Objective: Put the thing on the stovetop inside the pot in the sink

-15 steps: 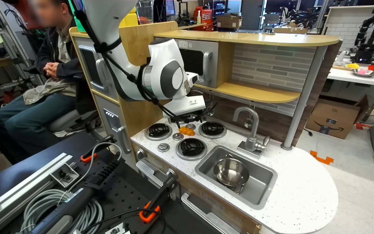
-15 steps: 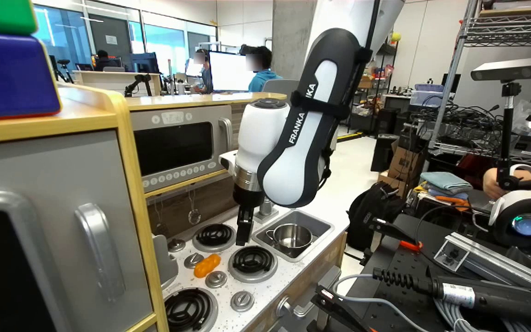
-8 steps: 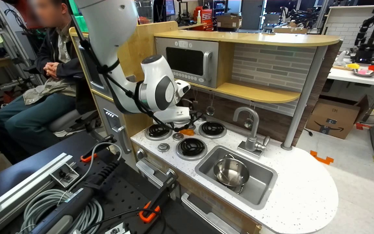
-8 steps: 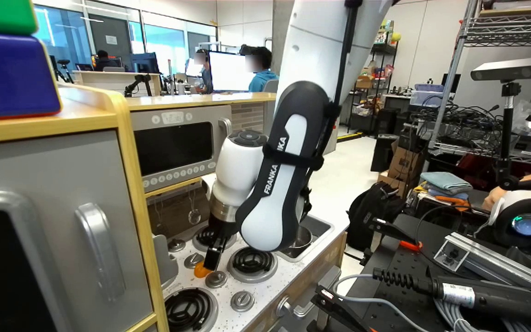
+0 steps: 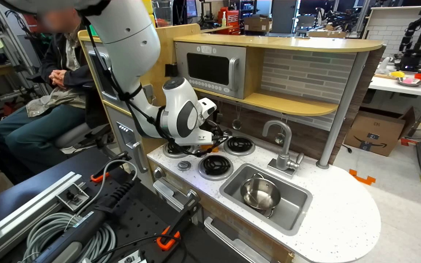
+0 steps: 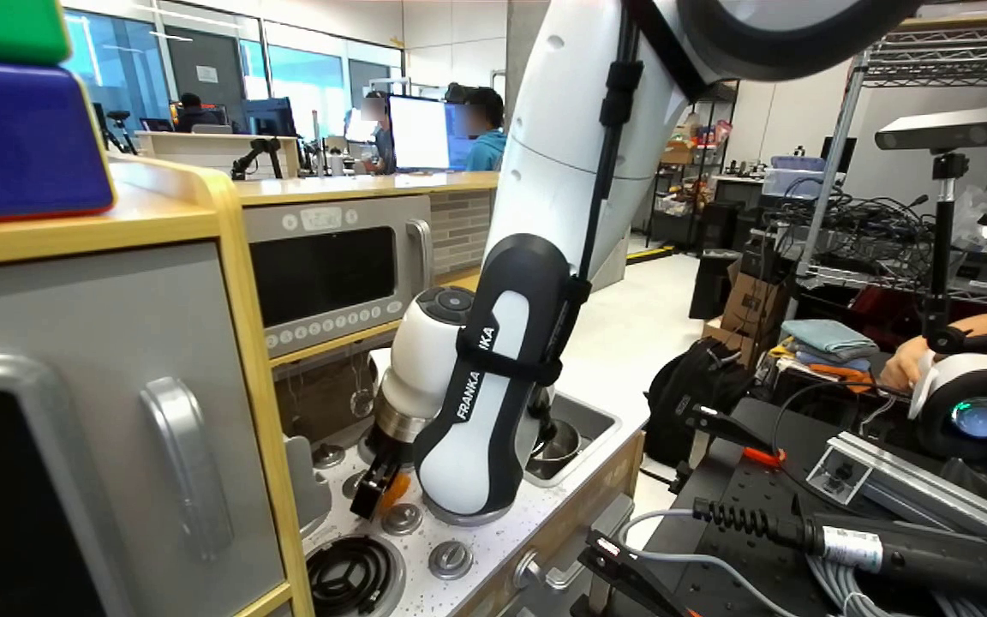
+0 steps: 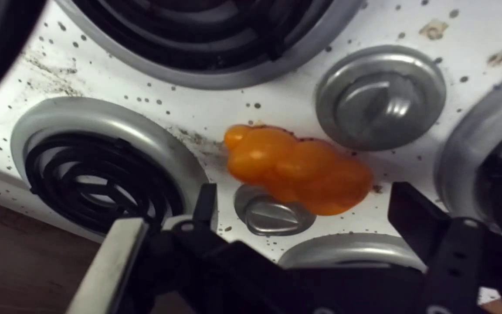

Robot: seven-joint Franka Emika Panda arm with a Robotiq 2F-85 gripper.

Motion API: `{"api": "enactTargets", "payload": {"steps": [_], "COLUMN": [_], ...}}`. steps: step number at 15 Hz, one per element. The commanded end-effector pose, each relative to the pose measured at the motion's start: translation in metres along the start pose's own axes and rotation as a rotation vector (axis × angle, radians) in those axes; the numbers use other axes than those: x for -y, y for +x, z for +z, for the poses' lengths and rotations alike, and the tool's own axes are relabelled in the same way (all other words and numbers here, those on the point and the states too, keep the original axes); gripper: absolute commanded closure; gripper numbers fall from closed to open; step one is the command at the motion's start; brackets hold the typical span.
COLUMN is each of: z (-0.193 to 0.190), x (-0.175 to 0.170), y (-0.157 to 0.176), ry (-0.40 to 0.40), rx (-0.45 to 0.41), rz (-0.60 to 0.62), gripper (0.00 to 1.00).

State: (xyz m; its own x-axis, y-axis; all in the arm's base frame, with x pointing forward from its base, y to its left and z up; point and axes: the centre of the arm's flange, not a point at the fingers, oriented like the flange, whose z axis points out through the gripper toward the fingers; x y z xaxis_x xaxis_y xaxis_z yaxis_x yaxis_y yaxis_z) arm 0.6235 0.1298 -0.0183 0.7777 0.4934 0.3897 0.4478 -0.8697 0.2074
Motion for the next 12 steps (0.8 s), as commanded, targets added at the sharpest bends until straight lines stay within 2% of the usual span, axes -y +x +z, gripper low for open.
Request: {"api": "enactTargets", "payload": {"steps": [1,5,7,8,11,12], "z": [0.015,0.016,0.011,0.010,0.010,0.005], "x": [0.005,-0.003,-0.012,-0.009,-0.017,-0.020], "y": [0.016,0.016,0.015,0.007,0.008,0.009], "ry": [-0.032,-0.050,-0.074,-0.041,-0.058,-0.043], "rx": [-0.051,-0.017,0.047,0.012,0.030,0.035], "rz": [0.023,0.043,0.028,0.019,0.017,-0.023], "gripper": [0.00,0.00,0.00,0.00,0.00,0.00]}}
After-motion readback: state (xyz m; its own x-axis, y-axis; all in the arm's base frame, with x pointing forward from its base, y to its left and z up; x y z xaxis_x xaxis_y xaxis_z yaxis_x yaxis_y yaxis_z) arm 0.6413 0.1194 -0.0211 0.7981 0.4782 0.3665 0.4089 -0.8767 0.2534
